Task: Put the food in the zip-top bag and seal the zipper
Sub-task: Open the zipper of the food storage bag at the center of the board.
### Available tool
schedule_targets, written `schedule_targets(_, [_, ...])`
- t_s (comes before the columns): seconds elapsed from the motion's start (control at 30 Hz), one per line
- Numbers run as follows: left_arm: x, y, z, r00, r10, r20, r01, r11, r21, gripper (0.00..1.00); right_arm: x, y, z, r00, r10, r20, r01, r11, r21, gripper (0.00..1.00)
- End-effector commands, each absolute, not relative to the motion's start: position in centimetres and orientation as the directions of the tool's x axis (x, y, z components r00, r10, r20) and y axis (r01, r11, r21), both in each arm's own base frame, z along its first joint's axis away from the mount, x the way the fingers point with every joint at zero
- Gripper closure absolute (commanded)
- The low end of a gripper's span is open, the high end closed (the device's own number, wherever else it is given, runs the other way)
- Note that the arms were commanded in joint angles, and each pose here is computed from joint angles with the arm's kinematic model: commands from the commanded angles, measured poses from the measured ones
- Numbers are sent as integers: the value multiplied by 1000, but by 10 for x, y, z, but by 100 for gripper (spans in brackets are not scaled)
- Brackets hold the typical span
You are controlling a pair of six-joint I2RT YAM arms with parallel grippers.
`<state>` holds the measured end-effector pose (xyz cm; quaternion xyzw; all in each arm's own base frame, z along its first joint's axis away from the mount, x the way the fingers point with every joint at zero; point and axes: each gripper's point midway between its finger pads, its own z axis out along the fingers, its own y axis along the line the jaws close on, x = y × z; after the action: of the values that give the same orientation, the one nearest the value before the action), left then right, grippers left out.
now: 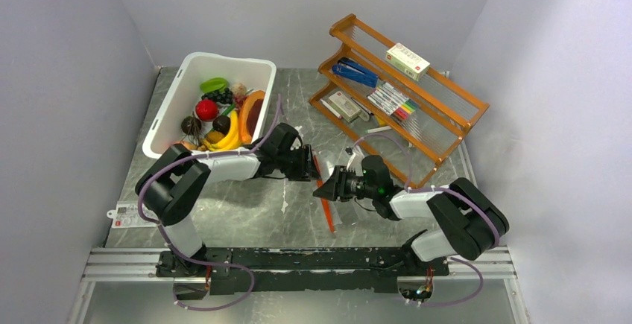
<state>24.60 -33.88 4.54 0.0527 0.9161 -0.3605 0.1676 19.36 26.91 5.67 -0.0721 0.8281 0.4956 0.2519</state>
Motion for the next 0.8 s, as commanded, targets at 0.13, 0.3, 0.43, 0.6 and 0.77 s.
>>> schedule_targets(0.13, [253,-336,47,-925,-8,-381,230,784,-576,60,198,277,60,-837,100,-538,-417,521,745,58])
schedule_targets(0.3, [251,-340,46,-927,-3,-376,235,775,-587,60,197,285,60,-830,75,-553,-437,528,728,58])
schedule_targets(0.43, [251,-338,42,-928,2,-372,231,786,-573,62,196,288,61,-826,68,-559,-443,536,719,58])
schedule_targets(0.6, [248,-335,37,-930,0,-368,223,795,-563,74,198,284,59,-823,65,-564,-434,569,699,59])
schedule_targets(0.77, [247,-333,35,-931,2,-366,222,798,-560,81,204,273,63,-818,71,-570,-402,638,657,61])
